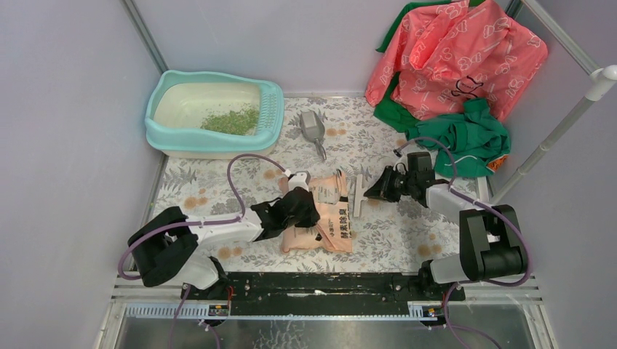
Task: Fill the litter box with clean litter
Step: Clamp the cat litter bag at the center of the board.
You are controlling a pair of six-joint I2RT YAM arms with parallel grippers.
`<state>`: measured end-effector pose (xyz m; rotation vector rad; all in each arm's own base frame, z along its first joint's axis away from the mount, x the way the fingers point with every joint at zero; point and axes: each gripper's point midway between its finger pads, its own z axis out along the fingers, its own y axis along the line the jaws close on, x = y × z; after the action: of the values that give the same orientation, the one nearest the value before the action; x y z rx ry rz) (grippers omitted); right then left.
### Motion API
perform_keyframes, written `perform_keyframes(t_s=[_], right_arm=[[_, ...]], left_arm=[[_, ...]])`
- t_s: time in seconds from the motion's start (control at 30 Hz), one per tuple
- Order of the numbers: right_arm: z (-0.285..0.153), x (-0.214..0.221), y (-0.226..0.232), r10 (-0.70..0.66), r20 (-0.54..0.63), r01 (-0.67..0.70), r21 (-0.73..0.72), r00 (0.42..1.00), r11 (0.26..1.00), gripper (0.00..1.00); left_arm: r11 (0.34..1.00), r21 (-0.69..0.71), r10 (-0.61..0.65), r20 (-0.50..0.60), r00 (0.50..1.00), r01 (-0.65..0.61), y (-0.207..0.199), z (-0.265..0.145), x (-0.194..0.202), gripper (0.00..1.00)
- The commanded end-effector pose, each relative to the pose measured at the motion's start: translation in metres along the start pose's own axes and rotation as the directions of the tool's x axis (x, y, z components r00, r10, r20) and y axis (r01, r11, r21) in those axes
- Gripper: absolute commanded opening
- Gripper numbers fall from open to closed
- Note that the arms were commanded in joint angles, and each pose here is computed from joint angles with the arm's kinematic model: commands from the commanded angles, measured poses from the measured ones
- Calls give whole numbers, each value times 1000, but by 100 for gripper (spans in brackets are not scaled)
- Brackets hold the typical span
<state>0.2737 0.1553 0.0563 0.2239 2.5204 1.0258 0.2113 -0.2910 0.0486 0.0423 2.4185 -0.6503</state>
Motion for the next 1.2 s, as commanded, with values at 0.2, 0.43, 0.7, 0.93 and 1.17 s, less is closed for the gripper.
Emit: perform_keyframes(t_s=[0.2,0.43,0.7,0.93,1.17], right_arm=[[3,-31,38,-76,62,85,-173,995,981,0],[12,-33,33,-69,40,75,-164,997,984,0],[15,-37,41,-69,36,75,-221,997,972,0],[20,-32,44,-44,5,44,-268,999,962,0],[30,-21,45,-33,-35,22,-285,999,958,0]], left_arm=[[996,-88,4,-82,997,-11,46,7,39,24],[994,-106,-3,-100,995,-7,61,5,52,23],[994,-113,-11,-91,996,1,73,-5,55,23],[994,-106,-14,-80,997,6,74,-7,51,23],[995,-95,-18,-76,997,10,72,-7,50,23]])
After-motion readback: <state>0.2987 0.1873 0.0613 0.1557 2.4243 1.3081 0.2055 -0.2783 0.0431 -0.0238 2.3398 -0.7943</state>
